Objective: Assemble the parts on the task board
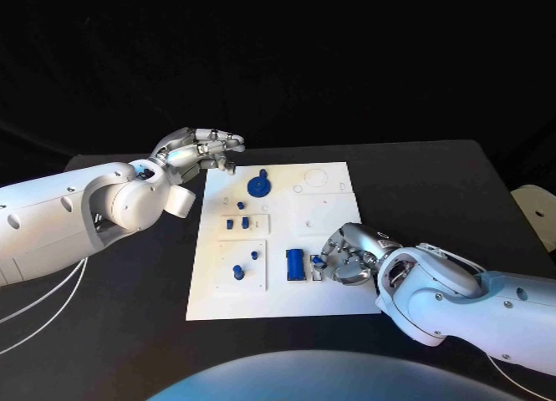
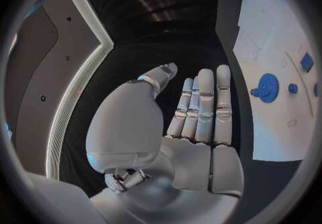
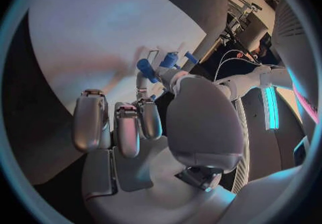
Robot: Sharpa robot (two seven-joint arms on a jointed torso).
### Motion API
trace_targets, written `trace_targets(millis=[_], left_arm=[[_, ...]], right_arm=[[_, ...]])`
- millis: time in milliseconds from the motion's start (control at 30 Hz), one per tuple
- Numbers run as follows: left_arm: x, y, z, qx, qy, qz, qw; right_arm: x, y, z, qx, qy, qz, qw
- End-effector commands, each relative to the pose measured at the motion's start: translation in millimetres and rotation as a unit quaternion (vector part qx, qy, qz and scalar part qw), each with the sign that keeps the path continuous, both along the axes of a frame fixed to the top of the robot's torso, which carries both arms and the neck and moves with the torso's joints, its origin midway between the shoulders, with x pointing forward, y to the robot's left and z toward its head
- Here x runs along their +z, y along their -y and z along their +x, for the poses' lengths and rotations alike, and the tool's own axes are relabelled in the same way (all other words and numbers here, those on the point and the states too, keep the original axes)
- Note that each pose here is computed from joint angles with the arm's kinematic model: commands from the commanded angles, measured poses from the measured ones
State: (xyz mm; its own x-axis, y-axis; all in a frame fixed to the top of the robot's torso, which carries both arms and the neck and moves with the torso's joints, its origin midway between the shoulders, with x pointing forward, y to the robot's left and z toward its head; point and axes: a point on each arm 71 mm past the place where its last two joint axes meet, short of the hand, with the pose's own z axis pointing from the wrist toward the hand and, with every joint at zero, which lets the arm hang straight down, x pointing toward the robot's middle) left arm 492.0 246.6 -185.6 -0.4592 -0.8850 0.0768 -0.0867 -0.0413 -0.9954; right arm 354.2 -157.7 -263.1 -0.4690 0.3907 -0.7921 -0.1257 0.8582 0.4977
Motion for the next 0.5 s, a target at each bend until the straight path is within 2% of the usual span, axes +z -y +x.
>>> trace_targets(millis=[33, 500], left_arm=[[1.1, 2.1, -0.6, -0.005, 0.001, -0.006, 1.000], [1.1, 2.1, -0.9, -0.006, 0.000, -0.006, 1.000]], right_arm=[[-5.4, -0.1, 1.3, -0.008, -0.014, -0.001, 1.000], [-11.9, 0.1, 6.8, 0.001, -0.012, -0.026, 1.000]])
